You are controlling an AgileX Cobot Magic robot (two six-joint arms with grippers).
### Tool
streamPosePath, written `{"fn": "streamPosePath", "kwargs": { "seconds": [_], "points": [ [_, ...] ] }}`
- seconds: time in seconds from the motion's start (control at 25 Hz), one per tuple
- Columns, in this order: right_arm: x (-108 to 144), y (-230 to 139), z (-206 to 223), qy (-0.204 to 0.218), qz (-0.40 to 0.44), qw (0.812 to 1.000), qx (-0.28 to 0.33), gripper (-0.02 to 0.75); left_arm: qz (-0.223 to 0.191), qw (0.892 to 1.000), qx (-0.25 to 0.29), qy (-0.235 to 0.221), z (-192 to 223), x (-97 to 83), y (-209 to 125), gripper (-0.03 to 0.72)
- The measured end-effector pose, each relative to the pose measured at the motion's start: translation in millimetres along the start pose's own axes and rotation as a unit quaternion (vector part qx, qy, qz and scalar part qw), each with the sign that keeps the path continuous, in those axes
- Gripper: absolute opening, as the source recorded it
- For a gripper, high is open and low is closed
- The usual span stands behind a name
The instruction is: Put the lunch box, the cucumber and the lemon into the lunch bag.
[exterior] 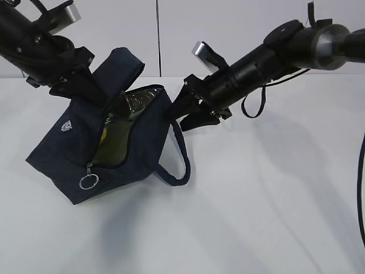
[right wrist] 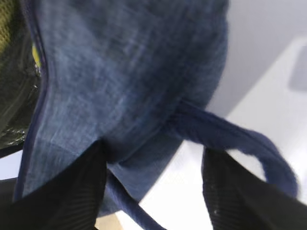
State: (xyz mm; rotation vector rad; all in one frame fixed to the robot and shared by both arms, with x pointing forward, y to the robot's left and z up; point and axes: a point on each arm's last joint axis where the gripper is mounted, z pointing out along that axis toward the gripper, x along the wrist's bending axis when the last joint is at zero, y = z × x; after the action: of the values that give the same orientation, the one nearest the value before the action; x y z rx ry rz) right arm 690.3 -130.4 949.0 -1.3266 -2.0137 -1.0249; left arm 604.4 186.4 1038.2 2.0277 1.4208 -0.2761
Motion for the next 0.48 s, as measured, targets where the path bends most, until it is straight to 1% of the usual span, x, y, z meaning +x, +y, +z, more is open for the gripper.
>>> {"fn": "streamPosePath", "kwargs": {
  "seconds": [0.28, 0.4, 0.48],
  "points": [
    [-6, -8, 33, 0.021, 0.019, 0.999, 0.025, 0.468, 0.000, 1.000, 0.000, 0.000, 0, 0.0, 0, 0.017],
    [1, -7, 40, 0.039, 0.022, 0.999, 0.021, 0.465, 0.000, 1.000, 0.000, 0.000, 0, 0.0, 0, 0.017],
    [4, -7, 42, 0.045, 0.022, 0.999, 0.019, 0.433, 0.000, 1.000, 0.001, 0.001, 0, 0.1, 0, 0.017]
  ]
}}
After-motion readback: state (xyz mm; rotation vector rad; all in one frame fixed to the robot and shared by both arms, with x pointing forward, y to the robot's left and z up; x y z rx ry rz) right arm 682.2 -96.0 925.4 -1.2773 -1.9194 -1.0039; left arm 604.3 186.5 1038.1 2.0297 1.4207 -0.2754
